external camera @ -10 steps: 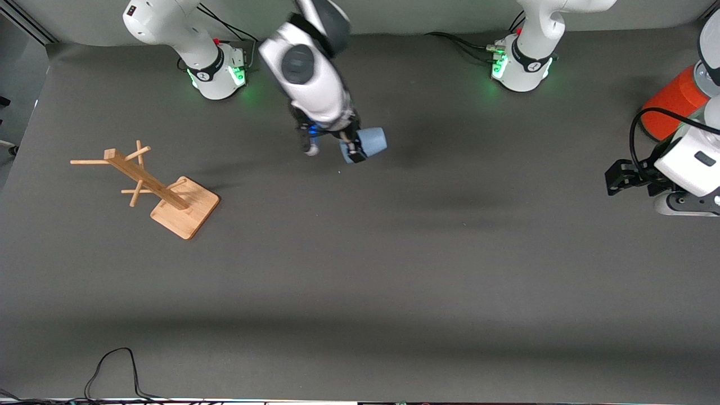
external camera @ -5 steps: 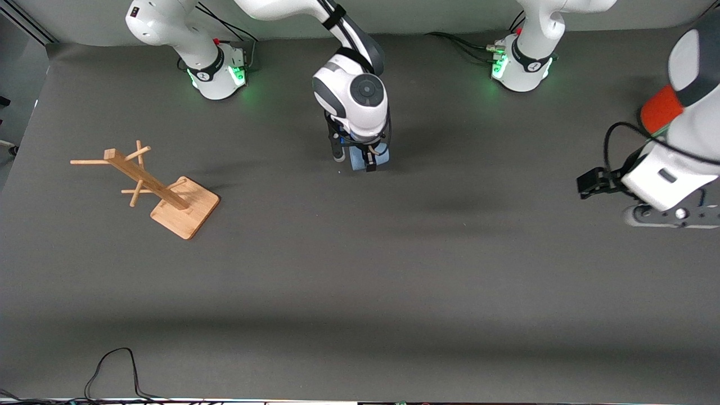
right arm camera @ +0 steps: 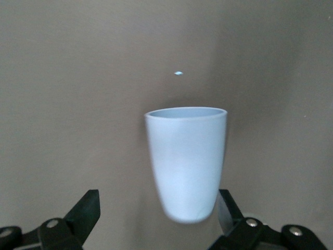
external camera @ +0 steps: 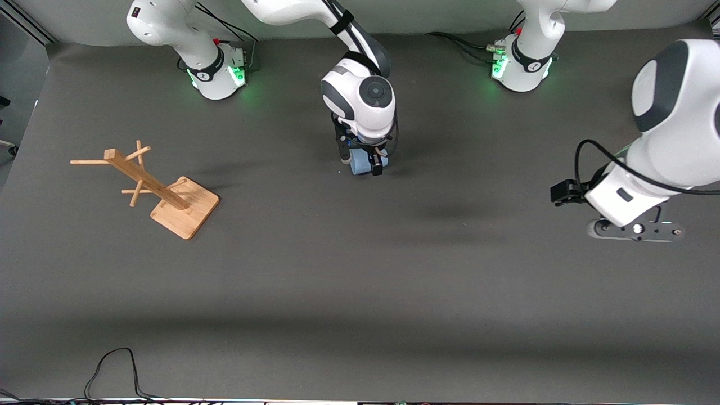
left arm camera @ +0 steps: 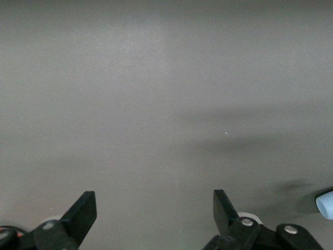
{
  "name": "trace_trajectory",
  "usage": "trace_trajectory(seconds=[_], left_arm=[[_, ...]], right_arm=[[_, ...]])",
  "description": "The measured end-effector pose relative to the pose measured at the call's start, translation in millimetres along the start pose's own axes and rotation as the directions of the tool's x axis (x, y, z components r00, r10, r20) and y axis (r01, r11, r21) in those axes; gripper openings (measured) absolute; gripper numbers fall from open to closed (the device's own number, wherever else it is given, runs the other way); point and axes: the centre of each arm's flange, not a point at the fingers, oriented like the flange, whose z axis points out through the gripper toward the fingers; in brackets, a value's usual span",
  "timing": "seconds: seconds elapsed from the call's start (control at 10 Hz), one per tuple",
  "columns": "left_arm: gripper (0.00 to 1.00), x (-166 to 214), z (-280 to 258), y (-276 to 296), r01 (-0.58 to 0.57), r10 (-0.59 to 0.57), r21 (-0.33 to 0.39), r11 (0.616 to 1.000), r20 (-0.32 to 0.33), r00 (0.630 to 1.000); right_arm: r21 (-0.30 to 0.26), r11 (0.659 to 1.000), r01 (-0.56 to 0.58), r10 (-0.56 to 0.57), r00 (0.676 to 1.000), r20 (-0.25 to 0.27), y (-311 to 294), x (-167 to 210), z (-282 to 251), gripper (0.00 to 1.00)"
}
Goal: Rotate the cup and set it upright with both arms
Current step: 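Withdraw the right gripper toward the stand while the left gripper reaches the cup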
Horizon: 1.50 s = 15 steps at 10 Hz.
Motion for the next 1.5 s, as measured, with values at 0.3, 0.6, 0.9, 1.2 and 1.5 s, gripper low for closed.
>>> trace_trajectory(seconds=[0.3, 0.6, 0.9, 1.2, 1.5], left_arm=[[1.00, 4, 8, 15, -0.013, 0.013, -0.005, 1.000, 0.005, 1.000], [1.00, 19, 31, 72, 0.041, -0.042, -0.031, 0.999, -0.013, 0.999], [1.00, 17, 91, 236, 0.156, -0.154, 0.059, 0.986, -0.029, 0.988], [1.00, -33, 174, 393, 0.268, -0.259, 0.155, 0.951, -0.078, 0.963], [1.00, -93, 236, 471, 0.252, -0.232, 0.245, 0.936, -0.110, 0.967]], right_arm=[[0.013, 0.989, 0.146, -0.146, 0.989, 0.016, -46, 82, -139, 1.00], [0.060, 0.919, 0.389, -0.392, 0.918, 0.064, -66, 223, -248, 1.00], [0.115, 0.774, 0.622, -0.630, 0.775, 0.046, -55, 311, -307, 1.00], [0.092, 0.587, 0.804, -0.806, 0.592, -0.028, -38, 374, -332, 1.00], [0.037, 0.355, 0.934, -0.933, 0.356, -0.059, -10, 438, -335, 1.00]])
